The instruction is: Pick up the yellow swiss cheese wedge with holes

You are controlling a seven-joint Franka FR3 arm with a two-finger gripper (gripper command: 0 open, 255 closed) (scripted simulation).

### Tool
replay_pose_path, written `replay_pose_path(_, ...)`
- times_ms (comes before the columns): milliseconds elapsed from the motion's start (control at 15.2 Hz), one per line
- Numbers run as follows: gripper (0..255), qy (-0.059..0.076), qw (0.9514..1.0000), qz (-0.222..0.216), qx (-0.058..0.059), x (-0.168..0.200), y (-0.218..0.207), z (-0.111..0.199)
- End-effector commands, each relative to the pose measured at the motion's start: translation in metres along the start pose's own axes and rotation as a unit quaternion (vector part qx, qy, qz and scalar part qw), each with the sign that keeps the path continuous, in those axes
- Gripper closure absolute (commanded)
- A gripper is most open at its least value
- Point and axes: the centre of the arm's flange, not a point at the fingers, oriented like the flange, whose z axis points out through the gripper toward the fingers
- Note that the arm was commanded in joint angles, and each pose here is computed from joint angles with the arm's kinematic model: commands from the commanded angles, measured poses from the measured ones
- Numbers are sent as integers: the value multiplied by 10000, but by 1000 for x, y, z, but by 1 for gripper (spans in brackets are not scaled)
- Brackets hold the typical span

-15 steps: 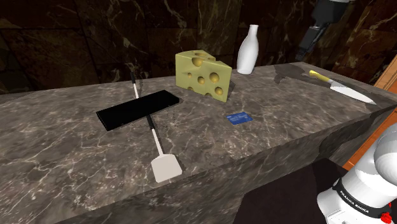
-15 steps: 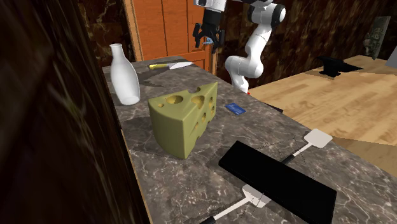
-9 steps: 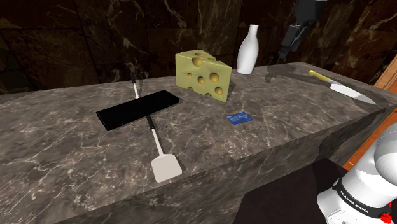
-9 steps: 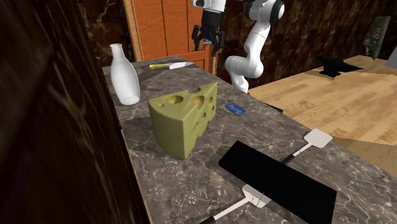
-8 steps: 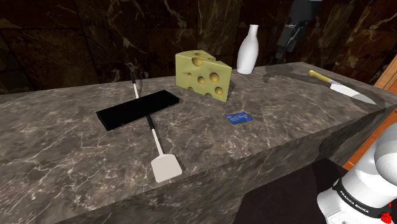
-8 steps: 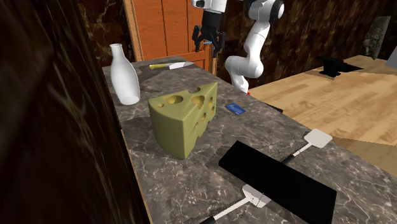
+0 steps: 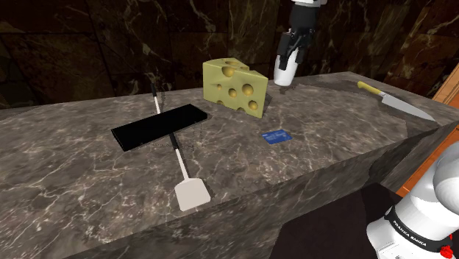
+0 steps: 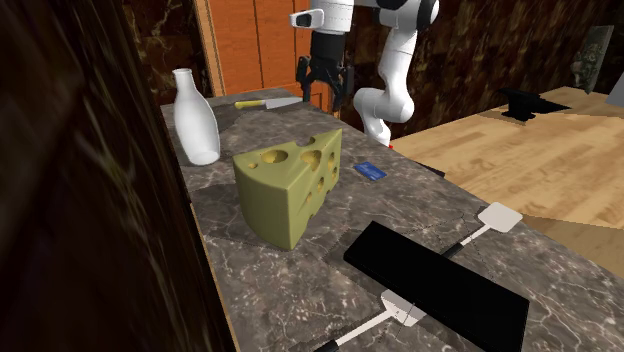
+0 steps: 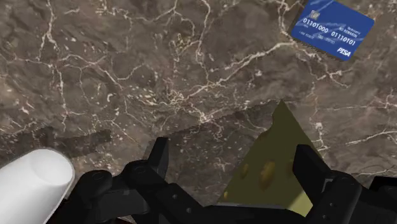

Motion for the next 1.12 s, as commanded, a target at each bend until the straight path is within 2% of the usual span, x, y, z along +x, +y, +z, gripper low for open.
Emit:
replay_pose_path(0,0,-69,9999,53,60,22,-14,4)
replay_pose_path(528,0,-328,9988,243,281,116,-66,24)
replay_pose_path(1056,0,-340,9987,252,291,117,-70,65)
